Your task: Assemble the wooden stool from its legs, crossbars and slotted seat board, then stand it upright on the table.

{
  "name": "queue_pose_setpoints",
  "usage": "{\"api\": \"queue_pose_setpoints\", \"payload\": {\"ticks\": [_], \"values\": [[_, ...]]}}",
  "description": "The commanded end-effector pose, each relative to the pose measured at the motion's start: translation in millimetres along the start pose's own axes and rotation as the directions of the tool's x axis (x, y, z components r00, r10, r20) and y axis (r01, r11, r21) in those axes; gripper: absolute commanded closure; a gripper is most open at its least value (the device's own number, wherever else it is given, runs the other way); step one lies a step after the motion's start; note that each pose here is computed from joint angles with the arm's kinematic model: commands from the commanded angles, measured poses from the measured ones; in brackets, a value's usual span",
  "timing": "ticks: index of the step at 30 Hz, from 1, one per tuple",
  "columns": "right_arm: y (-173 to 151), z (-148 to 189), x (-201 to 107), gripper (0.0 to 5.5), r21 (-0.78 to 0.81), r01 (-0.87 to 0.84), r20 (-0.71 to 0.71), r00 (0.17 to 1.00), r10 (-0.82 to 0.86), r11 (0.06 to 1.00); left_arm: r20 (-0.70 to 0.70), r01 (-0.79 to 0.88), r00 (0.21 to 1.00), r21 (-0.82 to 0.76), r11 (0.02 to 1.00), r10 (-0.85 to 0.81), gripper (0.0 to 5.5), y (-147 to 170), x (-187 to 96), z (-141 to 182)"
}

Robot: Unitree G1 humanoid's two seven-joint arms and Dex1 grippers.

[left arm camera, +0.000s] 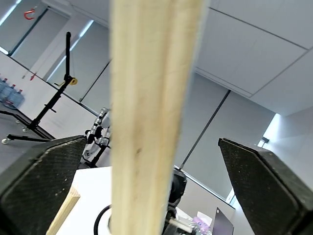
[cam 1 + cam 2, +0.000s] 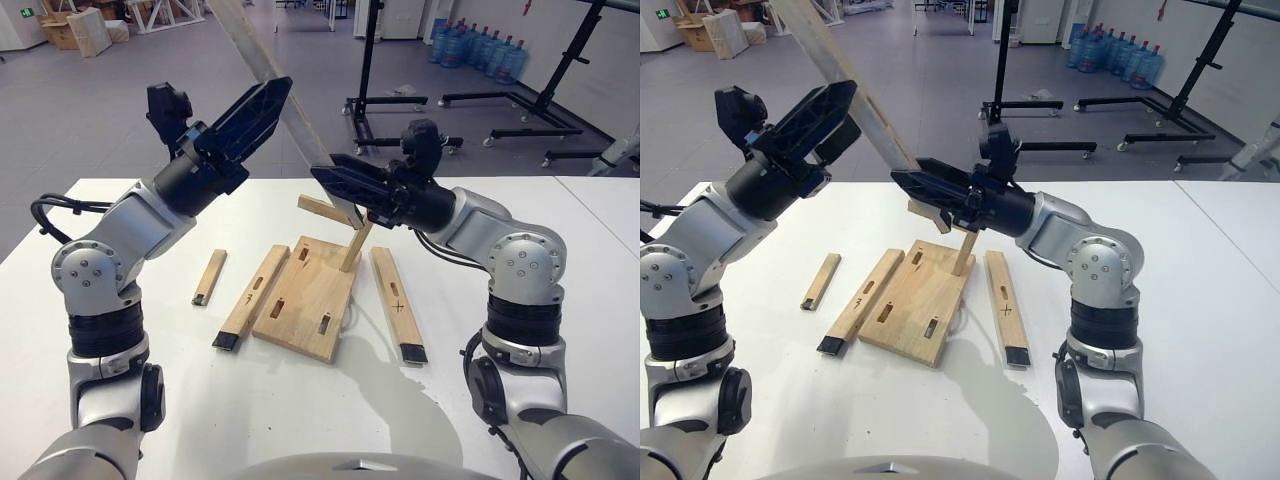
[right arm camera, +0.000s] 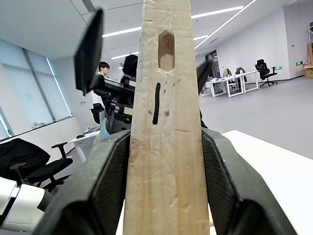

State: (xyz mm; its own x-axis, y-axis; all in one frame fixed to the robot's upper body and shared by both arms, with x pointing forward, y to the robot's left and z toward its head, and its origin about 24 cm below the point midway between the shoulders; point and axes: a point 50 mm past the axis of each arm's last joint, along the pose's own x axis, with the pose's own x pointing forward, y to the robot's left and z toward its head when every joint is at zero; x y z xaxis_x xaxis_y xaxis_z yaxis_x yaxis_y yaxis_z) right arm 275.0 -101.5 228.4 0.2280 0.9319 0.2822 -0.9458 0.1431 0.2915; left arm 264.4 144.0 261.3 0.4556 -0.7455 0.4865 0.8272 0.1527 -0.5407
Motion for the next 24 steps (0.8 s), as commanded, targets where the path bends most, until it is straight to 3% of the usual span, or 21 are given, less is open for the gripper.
{"api": "queue_pose_setpoints", "payload": {"ticks": [1,11,24], "values": [[1.9,-4.8,-1.8,3.46,0.020,-0.020,-0.015,1.000,0.021,1.000,0.014,0.034,0.999,-0.004,0.999,-0.034,0.59,-6.4,4.7,5.5],[5.4,-14.2,-9.2,3.46,0.082,-0.053,-0.031,0.998,0.056,0.995,-0.032,0.011,0.999,-0.155,0.988,-0.016,0.59,2.8,0.7,1.1],[6.4,-16.9,-6.8,3.46,0.092,-0.053,-0.037,0.998,0.056,0.994,-0.028,0.005,1.000,-0.174,0.985,-0.010,0.59,5.7,1.5,3.2]]}}
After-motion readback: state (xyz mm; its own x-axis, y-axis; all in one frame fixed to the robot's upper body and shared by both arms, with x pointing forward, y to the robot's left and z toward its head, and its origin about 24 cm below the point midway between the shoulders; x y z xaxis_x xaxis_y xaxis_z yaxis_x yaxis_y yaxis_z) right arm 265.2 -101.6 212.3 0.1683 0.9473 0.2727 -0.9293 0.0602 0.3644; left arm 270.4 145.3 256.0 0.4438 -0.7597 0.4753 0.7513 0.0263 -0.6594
